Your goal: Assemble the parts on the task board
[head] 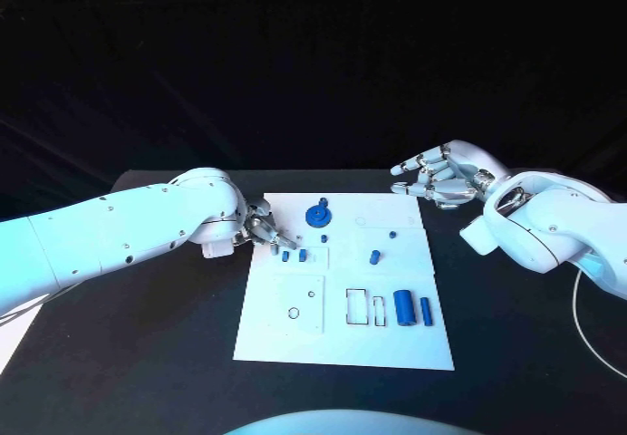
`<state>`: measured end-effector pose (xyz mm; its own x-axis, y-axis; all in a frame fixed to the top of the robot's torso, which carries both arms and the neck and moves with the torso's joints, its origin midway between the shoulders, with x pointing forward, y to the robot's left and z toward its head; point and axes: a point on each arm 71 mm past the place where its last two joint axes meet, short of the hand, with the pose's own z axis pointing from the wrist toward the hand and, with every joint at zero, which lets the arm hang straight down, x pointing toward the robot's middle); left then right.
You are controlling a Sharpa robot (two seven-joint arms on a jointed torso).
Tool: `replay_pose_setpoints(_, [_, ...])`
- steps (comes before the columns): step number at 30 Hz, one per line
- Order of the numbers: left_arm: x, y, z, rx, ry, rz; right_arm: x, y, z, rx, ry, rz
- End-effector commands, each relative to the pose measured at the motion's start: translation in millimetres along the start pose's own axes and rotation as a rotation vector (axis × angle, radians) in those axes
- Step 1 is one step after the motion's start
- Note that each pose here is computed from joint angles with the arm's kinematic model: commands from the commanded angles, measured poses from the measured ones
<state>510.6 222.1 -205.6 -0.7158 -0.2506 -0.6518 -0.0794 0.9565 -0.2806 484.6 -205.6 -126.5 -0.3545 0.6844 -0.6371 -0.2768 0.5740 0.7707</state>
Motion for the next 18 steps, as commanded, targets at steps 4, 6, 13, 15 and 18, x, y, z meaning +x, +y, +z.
replay_pose_setpoints(4, [-7.6,-3.9,-2.3,0.092,-0.086,-0.134,1.6,0,-0.4,-0.003,0.018,-0.002])
replay_pose_setpoints(6, [-10.0,-4.3,-2.9,0.121,-0.107,-0.180,1.7,-1,-0.4,-0.002,0.019,-0.002])
replay_pose_setpoints(13, [-16.4,-14.9,-6.7,0.330,-0.147,-0.328,1.8,-1,-0.5,-0.001,0.020,-0.002])
replay_pose_setpoints(15, [-17.0,-20.3,-7.9,0.385,-0.165,-0.306,1.8,-1,-0.4,0.000,0.020,-0.002])
replay_pose_setpoints(18, [-18.1,-29.1,-9.4,0.465,-0.232,-0.245,1.8,-1,-0.2,0.001,0.019,-0.002])
